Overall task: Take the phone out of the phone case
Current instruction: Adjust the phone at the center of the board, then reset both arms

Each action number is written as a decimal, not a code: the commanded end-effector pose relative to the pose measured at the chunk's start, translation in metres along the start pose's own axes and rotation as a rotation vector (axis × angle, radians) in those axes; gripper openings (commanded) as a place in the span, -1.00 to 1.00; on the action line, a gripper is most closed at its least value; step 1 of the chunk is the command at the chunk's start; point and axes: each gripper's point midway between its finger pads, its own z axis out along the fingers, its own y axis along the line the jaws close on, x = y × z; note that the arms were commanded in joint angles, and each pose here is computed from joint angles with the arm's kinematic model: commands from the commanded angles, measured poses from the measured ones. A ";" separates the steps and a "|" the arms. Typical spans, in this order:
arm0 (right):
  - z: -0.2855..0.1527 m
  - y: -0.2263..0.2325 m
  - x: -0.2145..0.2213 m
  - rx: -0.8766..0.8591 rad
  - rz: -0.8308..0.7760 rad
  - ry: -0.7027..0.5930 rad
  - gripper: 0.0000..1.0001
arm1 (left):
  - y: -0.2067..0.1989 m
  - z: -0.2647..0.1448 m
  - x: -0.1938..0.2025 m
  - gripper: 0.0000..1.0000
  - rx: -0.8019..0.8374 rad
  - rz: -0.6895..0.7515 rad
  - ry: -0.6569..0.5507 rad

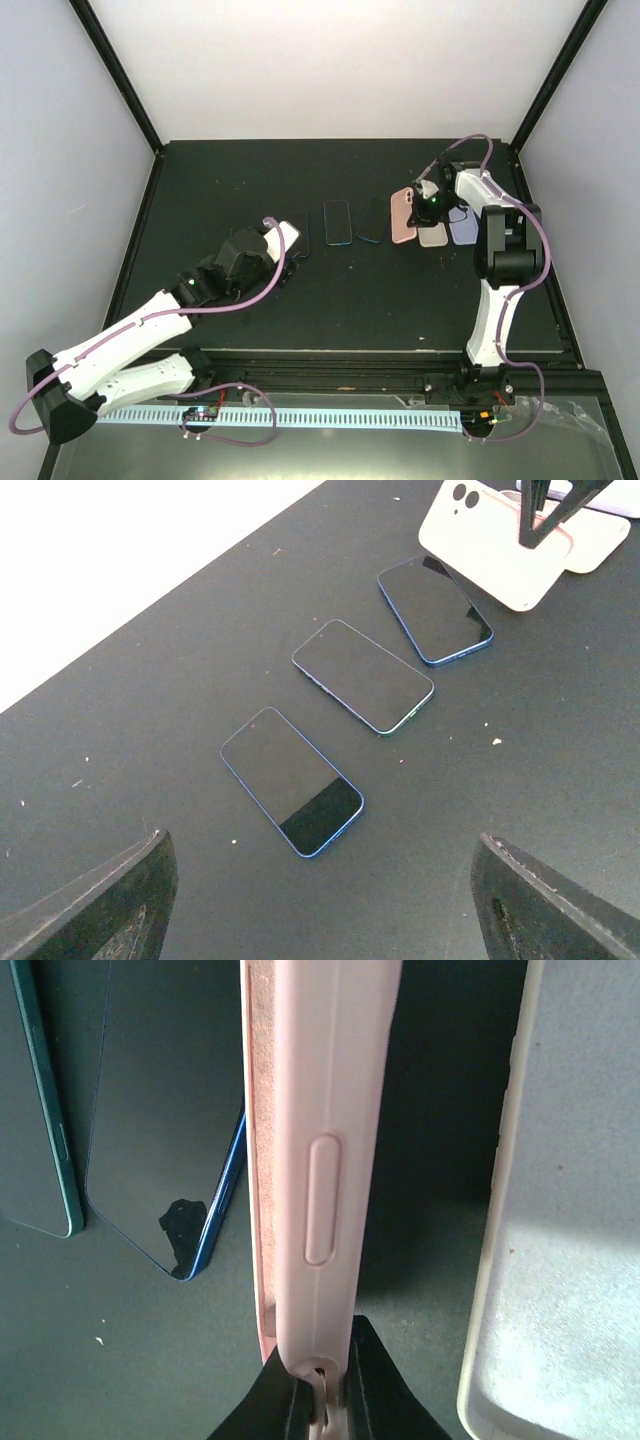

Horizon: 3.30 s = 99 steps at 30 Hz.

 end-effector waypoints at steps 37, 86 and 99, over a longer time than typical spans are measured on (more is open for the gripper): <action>0.032 0.030 -0.007 -0.188 0.057 0.111 -0.99 | 0.005 -0.006 -0.008 0.61 -0.012 0.017 -0.056; -0.198 0.046 0.009 0.188 -0.282 -0.626 -0.07 | 0.057 -0.016 -0.005 0.82 -0.240 -0.133 -0.056; -0.263 0.069 0.052 0.194 -0.298 -1.097 0.99 | 0.109 -0.047 -0.009 0.98 -0.433 -0.302 -0.161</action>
